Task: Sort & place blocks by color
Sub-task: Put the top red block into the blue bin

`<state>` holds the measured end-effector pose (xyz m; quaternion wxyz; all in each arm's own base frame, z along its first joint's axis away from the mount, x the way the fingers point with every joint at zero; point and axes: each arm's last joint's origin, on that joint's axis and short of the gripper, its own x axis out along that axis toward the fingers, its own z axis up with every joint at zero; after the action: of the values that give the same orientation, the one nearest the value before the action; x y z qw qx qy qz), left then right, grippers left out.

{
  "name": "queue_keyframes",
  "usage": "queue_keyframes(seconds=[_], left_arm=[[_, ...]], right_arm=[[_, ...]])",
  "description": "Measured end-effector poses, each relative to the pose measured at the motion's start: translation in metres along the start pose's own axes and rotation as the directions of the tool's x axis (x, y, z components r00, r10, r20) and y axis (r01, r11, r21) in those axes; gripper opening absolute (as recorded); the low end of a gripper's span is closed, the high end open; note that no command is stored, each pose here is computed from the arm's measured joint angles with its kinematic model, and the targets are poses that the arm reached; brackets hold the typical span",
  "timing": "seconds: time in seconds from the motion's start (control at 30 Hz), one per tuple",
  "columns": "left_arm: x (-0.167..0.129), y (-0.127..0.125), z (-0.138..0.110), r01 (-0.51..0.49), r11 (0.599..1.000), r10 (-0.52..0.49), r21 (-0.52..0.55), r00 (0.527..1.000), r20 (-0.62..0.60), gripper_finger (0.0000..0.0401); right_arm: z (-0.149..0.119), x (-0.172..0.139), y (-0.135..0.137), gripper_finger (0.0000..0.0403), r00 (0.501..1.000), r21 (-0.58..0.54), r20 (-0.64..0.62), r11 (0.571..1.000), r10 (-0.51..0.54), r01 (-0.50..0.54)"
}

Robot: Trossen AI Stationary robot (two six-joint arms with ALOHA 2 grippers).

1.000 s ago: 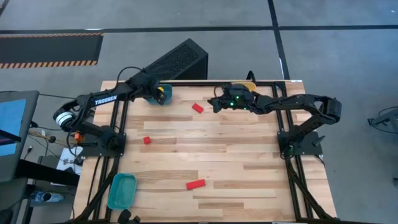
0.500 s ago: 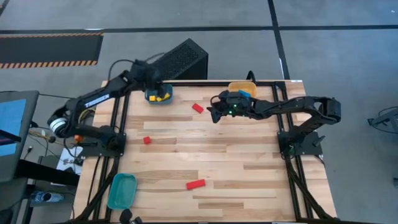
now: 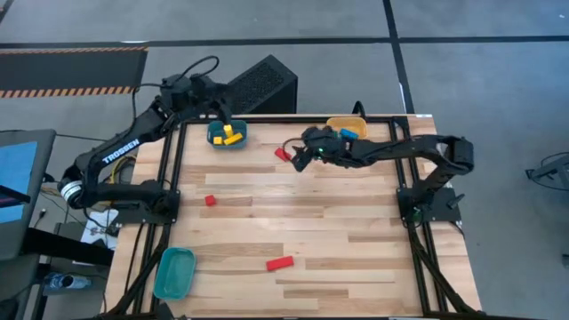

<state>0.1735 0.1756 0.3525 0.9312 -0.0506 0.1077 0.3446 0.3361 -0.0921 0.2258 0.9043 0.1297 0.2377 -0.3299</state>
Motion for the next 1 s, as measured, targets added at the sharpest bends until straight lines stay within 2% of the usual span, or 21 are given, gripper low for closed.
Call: queue_keyframes(seconds=[0.13, 0.3, 0.5, 0.7, 0.9, 1.0], left_arm=[[0.0, -0.001, -0.008, -0.007, 0.995, -0.002, -0.104, 0.997, -0.079, 0.0184], [-0.002, -0.001, -0.022, -0.034, 0.989, 0.002, -0.142, 0.975, -0.222, 0.0184], [-0.005, -0.006, -0.033, -0.041, 0.985, -0.019, -0.168, 0.941, -0.337, 0.0184], [-0.005, -0.012, -0.034, -0.035, 0.989, -0.017, -0.14, 0.935, -0.354, 0.0184], [-0.005, -0.011, -0.034, -0.091, 0.989, 0.046, -0.113, 0.935, -0.353, 0.0184], [-0.005, -0.011, -0.034, -0.092, 0.989, 0.046, -0.113, 0.934, -0.353, 0.0184]], right_arm=[[-0.012, 0.024, 0.013, 0.024, 0.995, 0.002, -0.096, 0.999, 0.035, -0.035], [-0.021, 0.049, 0.03, 0.024, 0.983, -0.057, -0.178, 0.998, -0.037, 0.028], [-0.02, 0.081, 0.034, 0.024, 0.944, -0.081, -0.311, 0.993, -0.108, 0.087], [-0.009, 0.104, 0.028, 0.024, 0.909, -0.097, -0.384, 0.986, -0.162, 0.135], [-0.004, 0.125, 0.014, 0.0239, 0.885, -0.032, -0.462, 0.998, -0.067, 0.06], [0.001, 0.126, 0.011, 0.0235, 0.881, -0.066, -0.467, 0.996, -0.076, 0.052]])
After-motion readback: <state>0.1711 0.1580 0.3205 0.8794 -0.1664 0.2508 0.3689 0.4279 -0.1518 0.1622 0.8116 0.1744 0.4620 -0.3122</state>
